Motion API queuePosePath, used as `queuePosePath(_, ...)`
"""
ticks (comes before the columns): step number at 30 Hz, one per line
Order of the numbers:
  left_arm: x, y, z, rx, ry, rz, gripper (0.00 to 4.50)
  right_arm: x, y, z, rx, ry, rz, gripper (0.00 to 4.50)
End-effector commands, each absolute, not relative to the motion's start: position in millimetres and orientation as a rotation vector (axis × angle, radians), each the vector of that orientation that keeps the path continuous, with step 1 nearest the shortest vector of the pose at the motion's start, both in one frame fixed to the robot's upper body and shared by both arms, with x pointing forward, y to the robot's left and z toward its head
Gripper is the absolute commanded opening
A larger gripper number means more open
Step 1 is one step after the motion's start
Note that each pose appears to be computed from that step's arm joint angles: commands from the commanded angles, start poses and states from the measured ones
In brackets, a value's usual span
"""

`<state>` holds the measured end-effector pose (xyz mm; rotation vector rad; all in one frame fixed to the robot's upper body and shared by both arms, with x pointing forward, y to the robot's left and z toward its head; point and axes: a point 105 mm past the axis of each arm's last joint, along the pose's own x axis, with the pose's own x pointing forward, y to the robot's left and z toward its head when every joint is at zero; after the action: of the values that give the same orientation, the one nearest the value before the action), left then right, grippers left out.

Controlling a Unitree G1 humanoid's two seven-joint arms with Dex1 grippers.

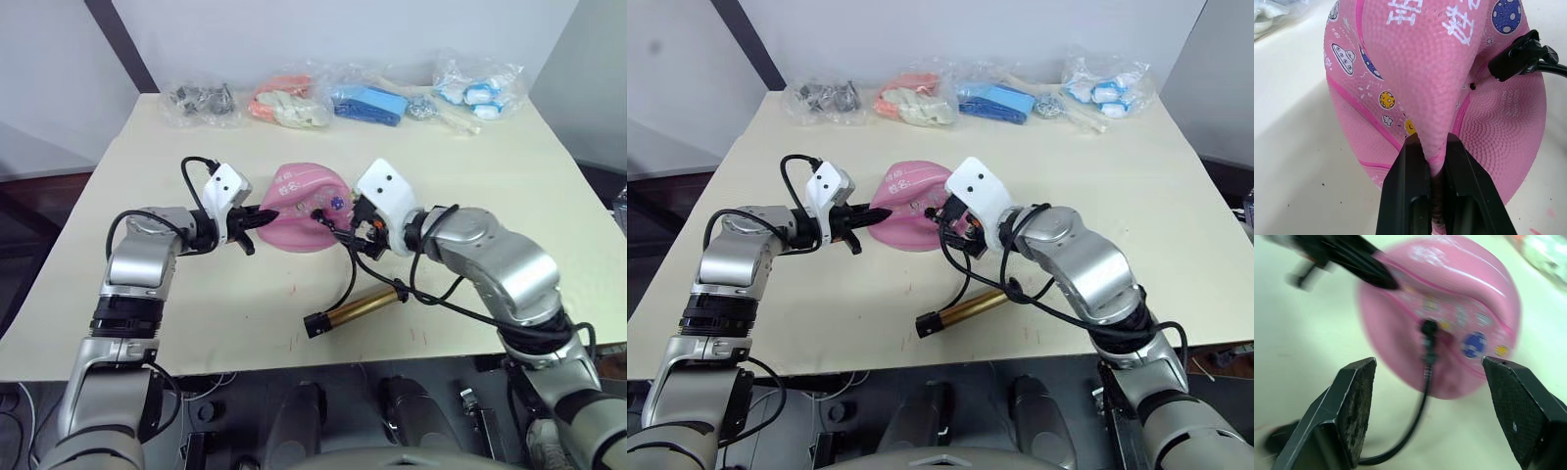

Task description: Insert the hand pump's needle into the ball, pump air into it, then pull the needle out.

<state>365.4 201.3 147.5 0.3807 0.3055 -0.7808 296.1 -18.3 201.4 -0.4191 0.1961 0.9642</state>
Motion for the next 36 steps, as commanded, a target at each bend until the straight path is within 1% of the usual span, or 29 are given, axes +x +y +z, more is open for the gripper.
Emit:
queuePosePath(1, 360.5, 201.2, 128.6, 0.366, 0.382, -0.802, 0.0, 291.5, -33.8, 221.2, -0.463, 0.156, 0.969, 3.61)
queuePosePath(4, 359.9, 201.5, 128.7, 0.364, 0.381, -0.802, 0.0, 291.0, -39.3, 222.5, -0.466, 0.185, 0.991, 3.61)
queuePosePath(8, 359.1, 200.6, 128.6, 0.362, 0.381, -0.806, 0.0, 299.9, -32.8, 220.4, -0.463, 0.199, 1.019, 3.61)
queuePosePath(12, 359.1, 199.5, 129.2, 0.359, 0.38, -0.808, 0.0, 311.4, -16.7, 216.7, -0.452, 0.191, 1.048, 3.61)
queuePosePath(16, 359.7, 199.1, 130.4, 0.36, 0.379, -0.808, 0.0, 317.7, -2.2, 213.2, -0.421, 0.187, 1.084, 3.61)
queuePosePath(20, 360.4, 198.7, 130.9, 0.362, 0.379, -0.808, 0.0, 335.2, 25.6, 205.7, -0.391, 0.186, 1.098, 3.61)
queuePosePath(23, 360.5, 198.6, 131.2, 0.362, 0.379, -0.807, 0.0, 345.4, 32.4, 203.1, -0.375, 0.184, 1.084, 3.61)
queuePosePath(27, 360.2, 198.7, 131.5, 0.363, 0.38, -0.808, 0.0, 351.6, 37.5, 199.7, -0.364, 0.191, 1.084, 3.61)
queuePosePath(29, 360.0, 198.3, 131.7, 0.363, 0.38, -0.808, 0.0, 353.5, 39.3, 197.9, -0.362, 0.194, 1.085, 2.59)
queuePosePath(30, 359.9, 198.3, 131.7, 0.363, 0.38, -0.807, 0.0, 355.6, 40.8, 195.5, -0.364, 0.199, 1.079, 2.41)
queuePosePath(36, 359.0, 198.9, 130.6, 0.362, 0.383, -0.804, 0.0, 361.1, 39.8, 190.7, -0.364, 0.215, 1.061, 2.41)
